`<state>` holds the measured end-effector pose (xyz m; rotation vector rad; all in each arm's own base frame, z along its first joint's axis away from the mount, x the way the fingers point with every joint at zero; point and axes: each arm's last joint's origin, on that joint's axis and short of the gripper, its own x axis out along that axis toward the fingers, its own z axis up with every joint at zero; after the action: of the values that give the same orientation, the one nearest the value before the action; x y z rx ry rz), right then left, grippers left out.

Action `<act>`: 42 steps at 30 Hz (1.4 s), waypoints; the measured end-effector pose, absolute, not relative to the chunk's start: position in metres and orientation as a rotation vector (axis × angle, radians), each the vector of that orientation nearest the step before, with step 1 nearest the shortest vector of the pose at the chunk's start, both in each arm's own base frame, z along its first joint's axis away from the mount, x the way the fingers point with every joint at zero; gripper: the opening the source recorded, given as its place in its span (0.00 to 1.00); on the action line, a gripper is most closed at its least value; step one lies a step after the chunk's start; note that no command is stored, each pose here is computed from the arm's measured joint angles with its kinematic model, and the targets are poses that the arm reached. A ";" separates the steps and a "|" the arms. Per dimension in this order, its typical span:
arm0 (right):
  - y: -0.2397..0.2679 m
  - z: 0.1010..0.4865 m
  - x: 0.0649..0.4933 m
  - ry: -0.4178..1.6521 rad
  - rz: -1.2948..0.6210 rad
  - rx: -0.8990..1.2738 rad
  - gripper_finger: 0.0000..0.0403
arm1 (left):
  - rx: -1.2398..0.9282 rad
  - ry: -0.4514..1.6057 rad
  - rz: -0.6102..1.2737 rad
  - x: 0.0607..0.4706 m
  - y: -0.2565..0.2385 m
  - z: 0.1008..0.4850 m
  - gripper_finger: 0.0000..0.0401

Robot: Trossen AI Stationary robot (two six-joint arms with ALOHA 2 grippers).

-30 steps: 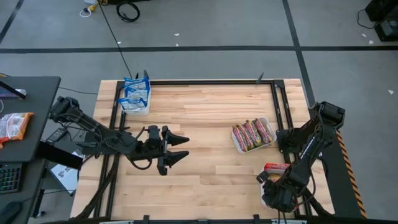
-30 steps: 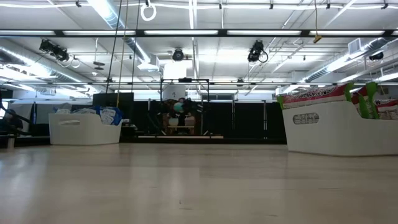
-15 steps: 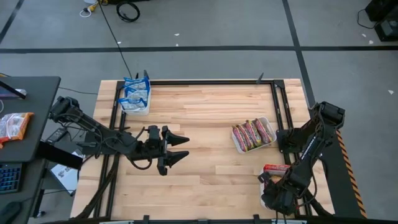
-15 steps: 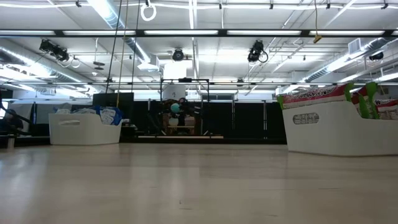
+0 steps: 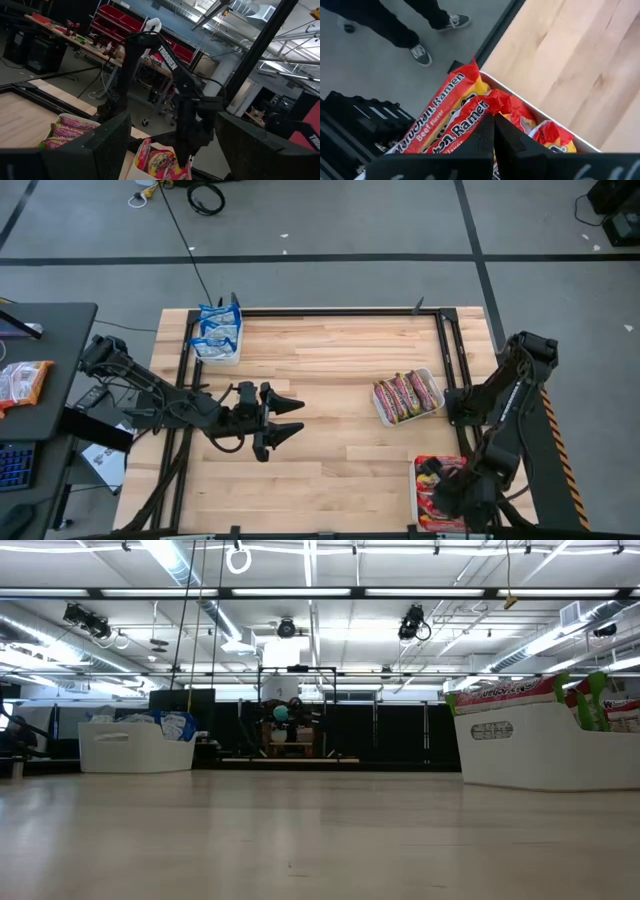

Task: Sort Maruchan noodles
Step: Put the orange noodle pack into the bottom white bin, then return to Home Position

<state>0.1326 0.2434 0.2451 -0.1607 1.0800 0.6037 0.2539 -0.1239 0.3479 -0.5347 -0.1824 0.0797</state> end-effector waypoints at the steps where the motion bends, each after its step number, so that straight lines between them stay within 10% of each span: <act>1: 0.241 0.242 0.131 1.071 0.609 -0.154 0.01 | -0.535 -0.182 0.080 0.254 -0.124 0.348 0.72; 10: 0.214 0.223 0.132 1.090 0.537 -0.050 0.08 | -0.561 -0.187 0.080 0.254 -0.124 0.348 0.72; 19: 0.192 0.292 0.132 0.897 0.533 0.201 0.26 | -0.438 -0.212 0.102 0.251 -0.112 0.356 0.70; 31: 0.100 0.347 0.168 0.390 0.271 0.066 0.03 | -0.359 -0.135 0.168 0.256 -0.057 0.327 0.04; 42: 0.020 0.363 0.201 0.030 0.156 0.081 0.01 | -0.233 -0.211 0.146 0.179 0.009 0.343 0.02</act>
<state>0.2007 0.0200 0.3633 0.0808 0.0298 0.1562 0.1792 0.0088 0.3426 -0.2334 -0.2111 0.1459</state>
